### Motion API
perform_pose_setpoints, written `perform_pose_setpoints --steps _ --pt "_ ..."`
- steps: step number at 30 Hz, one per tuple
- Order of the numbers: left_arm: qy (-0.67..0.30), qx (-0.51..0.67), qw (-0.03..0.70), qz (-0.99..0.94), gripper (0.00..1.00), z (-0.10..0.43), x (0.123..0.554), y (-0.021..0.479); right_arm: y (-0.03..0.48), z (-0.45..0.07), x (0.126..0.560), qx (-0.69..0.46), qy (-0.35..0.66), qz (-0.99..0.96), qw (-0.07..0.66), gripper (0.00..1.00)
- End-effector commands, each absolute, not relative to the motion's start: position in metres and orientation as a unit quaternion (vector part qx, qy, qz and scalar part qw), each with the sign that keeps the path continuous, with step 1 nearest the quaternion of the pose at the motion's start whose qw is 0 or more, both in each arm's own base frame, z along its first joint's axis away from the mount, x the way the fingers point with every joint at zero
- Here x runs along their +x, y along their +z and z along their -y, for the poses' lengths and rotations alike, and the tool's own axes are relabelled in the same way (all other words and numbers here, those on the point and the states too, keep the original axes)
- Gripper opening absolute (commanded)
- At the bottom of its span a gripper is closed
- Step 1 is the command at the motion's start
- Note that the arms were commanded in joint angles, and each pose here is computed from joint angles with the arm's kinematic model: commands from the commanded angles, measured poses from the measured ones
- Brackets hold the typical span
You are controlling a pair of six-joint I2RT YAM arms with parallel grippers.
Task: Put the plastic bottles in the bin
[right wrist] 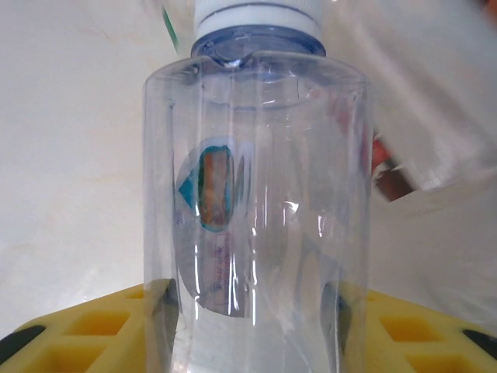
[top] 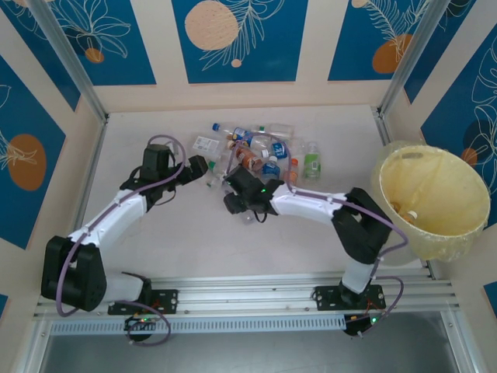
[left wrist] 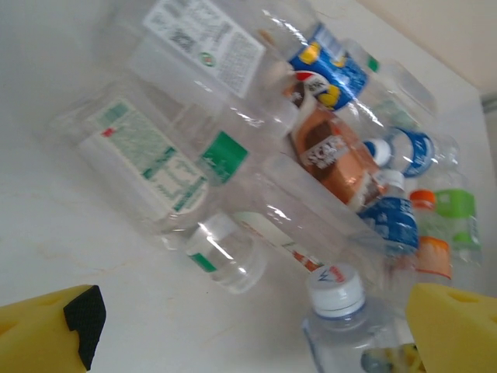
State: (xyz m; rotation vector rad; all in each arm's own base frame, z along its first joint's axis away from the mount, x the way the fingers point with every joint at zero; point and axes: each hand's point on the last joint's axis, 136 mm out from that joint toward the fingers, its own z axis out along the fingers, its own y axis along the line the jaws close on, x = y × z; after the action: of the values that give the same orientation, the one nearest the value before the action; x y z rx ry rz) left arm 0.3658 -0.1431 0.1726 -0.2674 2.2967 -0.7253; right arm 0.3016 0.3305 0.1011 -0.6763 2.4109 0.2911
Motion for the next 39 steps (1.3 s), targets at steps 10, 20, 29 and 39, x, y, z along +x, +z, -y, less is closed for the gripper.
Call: perform_pose_setpoints --steps 10,20,29,39 --pt "-0.397 0.062 0.412 -0.818 1.00 0.199 0.349 0.247 0.187 -0.291 0.318 -0.200 0.140 -0.875 0.419 0.43" --pt "-0.450 0.207 0.407 -0.768 1.00 0.268 0.310 0.274 0.297 -0.232 0.332 -0.118 0.147 -0.813 0.550 0.42" --pt "-0.464 0.253 0.388 -0.755 1.00 0.302 0.298 0.269 0.403 -0.147 0.314 -0.072 0.117 -0.755 0.641 0.42" --pt "-0.416 0.218 0.422 -0.775 1.00 0.288 0.314 0.257 0.465 -0.020 0.278 0.039 -0.069 -0.741 0.667 0.41"
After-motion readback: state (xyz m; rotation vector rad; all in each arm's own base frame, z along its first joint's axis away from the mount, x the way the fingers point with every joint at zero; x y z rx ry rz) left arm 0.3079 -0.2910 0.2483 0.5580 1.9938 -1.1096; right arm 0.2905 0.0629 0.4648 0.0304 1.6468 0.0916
